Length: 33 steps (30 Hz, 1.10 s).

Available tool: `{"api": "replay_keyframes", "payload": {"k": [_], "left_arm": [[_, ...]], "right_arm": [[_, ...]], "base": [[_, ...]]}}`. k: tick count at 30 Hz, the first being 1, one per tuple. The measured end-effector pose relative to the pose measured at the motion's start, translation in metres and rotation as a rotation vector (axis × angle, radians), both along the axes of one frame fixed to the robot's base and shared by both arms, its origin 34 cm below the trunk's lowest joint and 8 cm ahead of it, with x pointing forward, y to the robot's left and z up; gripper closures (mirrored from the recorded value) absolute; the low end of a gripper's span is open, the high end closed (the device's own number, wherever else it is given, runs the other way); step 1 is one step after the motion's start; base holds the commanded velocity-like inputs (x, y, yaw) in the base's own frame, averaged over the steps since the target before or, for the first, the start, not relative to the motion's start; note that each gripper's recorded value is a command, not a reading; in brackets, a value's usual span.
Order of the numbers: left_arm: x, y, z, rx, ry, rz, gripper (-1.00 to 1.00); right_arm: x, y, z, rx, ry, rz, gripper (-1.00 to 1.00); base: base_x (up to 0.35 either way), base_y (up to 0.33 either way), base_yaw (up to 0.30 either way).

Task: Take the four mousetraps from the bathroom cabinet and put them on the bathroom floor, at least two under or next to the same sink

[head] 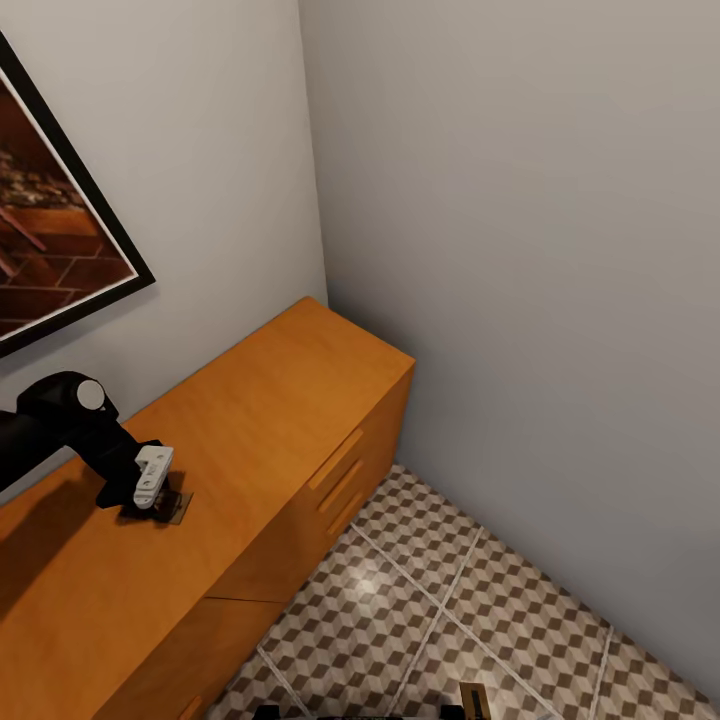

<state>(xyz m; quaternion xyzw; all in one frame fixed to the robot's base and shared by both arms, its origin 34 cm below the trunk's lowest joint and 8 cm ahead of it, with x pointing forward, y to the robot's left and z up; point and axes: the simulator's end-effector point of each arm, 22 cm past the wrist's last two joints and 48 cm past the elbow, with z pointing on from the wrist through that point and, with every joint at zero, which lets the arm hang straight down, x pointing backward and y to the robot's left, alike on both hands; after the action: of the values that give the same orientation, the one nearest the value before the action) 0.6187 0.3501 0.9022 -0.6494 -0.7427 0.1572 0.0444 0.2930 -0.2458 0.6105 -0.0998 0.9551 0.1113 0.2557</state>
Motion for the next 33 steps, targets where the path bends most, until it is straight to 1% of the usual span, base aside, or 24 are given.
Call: {"api": "replay_keyframes", "payload": {"k": [11,20,25,28,33], "left_arm": [[0.0,0.002,-0.001,0.004,0.002,0.005,1.0],[-0.003,-0.006,0.0,-0.004,0.0,-0.03,1.0],[0.026,-0.014,0.026,-0.058,-0.099,0.003,1.0],[0.034,-0.017,0.035,-0.075,-0.131,0.011,1.0],[0.039,-0.02,0.041,-0.086,-0.152,0.011,1.0]], "right_arm": [[0.0,0.0,0.0,0.0,0.0,0.0,1.0],[0.0,0.0,0.0,0.0,0.001,0.0,1.0],[0.0,0.0,0.0,0.0,0.001,0.0,1.0],[0.0,0.001,0.0,0.001,0.001,0.0,1.0],[0.0,0.001,0.0,0.001,0.001,0.0,1.0]], "base": [[0.0,0.0,0.0],[0.0,0.0,0.0],[0.0,0.0,0.0],[0.0,0.0,0.0],[0.0,0.0,0.0]]}}
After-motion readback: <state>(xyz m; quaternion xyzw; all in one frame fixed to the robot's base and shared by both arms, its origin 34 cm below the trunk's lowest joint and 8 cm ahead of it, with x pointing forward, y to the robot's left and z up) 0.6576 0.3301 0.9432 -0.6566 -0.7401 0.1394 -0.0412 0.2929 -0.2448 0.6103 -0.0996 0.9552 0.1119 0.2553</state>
